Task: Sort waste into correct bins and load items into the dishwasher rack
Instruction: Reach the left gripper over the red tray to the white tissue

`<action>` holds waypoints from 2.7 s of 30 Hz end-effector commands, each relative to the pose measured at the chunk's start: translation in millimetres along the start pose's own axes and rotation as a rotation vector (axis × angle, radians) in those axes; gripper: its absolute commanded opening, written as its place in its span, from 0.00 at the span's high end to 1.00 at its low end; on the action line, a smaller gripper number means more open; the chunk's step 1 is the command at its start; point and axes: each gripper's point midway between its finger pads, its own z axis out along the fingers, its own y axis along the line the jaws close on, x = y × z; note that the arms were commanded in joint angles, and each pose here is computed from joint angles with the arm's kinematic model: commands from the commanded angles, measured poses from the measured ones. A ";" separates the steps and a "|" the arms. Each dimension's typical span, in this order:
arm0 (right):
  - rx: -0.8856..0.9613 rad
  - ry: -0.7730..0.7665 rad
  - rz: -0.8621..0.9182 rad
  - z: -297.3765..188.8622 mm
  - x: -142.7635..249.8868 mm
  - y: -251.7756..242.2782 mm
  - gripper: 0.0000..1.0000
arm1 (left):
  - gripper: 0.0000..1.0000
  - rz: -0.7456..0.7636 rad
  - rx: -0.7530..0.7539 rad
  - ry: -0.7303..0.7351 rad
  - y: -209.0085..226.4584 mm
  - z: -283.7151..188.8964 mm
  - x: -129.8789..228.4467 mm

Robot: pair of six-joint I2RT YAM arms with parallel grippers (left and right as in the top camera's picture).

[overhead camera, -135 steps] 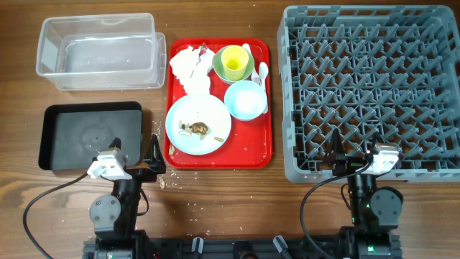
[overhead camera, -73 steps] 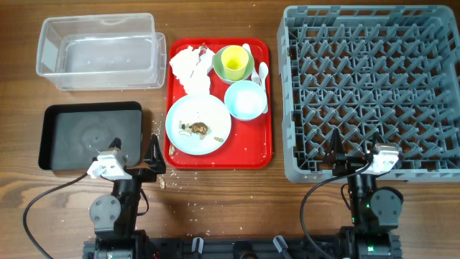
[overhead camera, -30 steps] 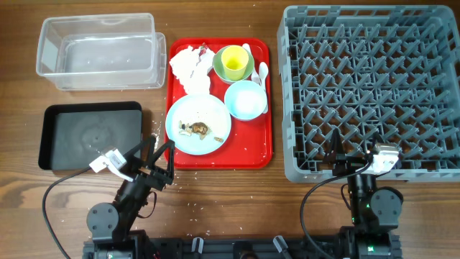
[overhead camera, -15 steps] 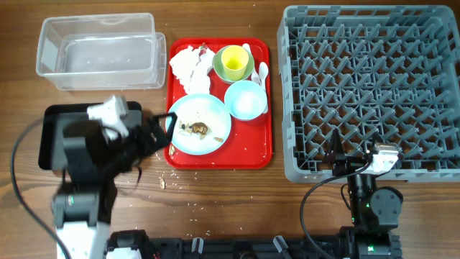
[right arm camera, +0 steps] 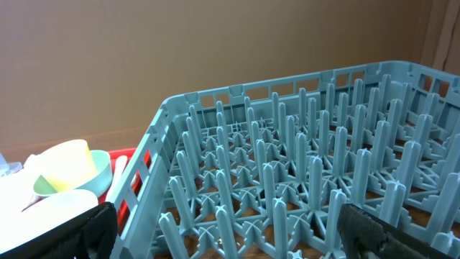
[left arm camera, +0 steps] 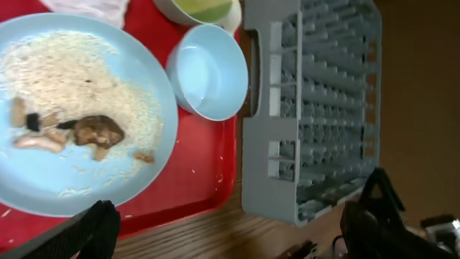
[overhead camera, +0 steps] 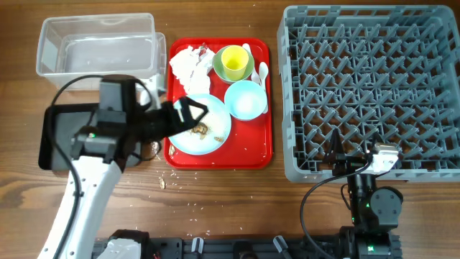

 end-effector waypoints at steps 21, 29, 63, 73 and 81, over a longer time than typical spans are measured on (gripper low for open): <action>-0.006 -0.007 -0.017 -0.1 -1.6 0.7 0.00 | 0.00 0.180 -0.077 0.013 -17.4 35.5 10.8; -0.006 -0.007 -0.017 -0.1 -1.6 0.7 0.00 | 0.01 0.131 -0.306 -0.143 15.2 29.4 -14.4; -0.006 -0.007 -0.017 -0.1 -1.6 0.7 0.00 | 0.00 0.147 -0.607 -0.437 70.7 48.4 -90.0; -0.006 -0.007 -0.017 -0.1 -1.6 0.7 0.00 | 0.00 0.148 -0.590 -0.424 68.7 50.9 -88.2; -0.006 -0.007 -0.018 -0.1 -1.6 0.7 0.00 | 0.00 0.148 -0.589 -0.417 69.5 53.0 -87.4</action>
